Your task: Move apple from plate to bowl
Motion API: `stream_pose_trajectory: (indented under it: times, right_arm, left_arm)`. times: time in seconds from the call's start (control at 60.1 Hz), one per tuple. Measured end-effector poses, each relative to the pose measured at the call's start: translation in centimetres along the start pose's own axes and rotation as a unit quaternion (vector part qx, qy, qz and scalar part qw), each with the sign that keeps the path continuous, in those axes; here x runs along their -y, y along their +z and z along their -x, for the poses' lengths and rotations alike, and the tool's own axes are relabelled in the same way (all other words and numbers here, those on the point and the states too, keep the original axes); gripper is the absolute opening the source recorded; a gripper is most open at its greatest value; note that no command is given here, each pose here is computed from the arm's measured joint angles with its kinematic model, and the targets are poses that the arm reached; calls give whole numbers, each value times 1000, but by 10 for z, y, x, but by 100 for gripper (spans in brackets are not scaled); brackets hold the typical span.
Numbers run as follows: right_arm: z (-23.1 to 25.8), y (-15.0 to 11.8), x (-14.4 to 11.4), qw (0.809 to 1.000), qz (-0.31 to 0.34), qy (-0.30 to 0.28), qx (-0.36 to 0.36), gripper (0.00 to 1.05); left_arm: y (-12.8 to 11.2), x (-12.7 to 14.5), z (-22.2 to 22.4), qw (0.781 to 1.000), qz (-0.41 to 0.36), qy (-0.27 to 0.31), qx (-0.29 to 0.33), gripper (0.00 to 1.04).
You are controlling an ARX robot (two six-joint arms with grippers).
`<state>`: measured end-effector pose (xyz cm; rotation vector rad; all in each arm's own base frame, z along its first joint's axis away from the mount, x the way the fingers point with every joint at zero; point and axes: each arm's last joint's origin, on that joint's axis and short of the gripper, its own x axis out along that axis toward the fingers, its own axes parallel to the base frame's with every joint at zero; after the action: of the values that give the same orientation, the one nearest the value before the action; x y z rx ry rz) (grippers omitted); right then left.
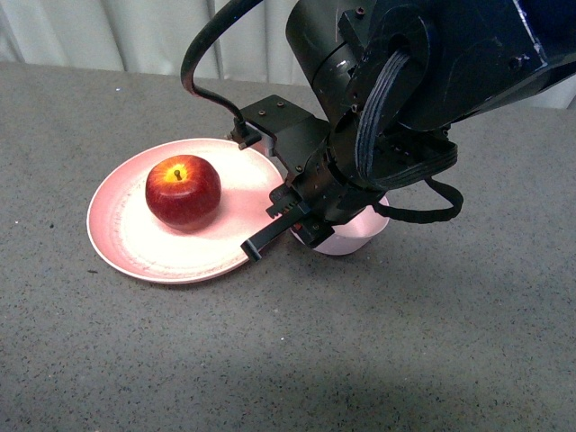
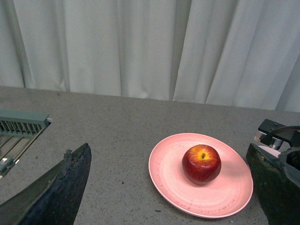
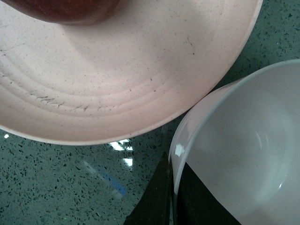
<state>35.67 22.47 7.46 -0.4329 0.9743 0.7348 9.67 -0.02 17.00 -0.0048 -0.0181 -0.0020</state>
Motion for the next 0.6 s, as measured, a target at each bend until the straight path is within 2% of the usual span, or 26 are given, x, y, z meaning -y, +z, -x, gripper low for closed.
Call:
stream_pose_trajectory:
  times: [0.067,0.316,0.482,0.599]
  right_arm:
    - [-1,0,0,1000,1,-3,-1,2]
    - [-2,-2,5,998,-16,-10,54,57]
    - [17,-6,12,992,-47,-31,110,80]
    - [45,-8,20,981,-69,-66,167,97]
  left_arm:
    - [0,0,0,1000,0,0,0,98]
    - [0,0,0,1000,0,0,0,98]
    - [0,0,0,1000,0,0,0,98]
    - [0,0,0,1000,0,0,0,98]
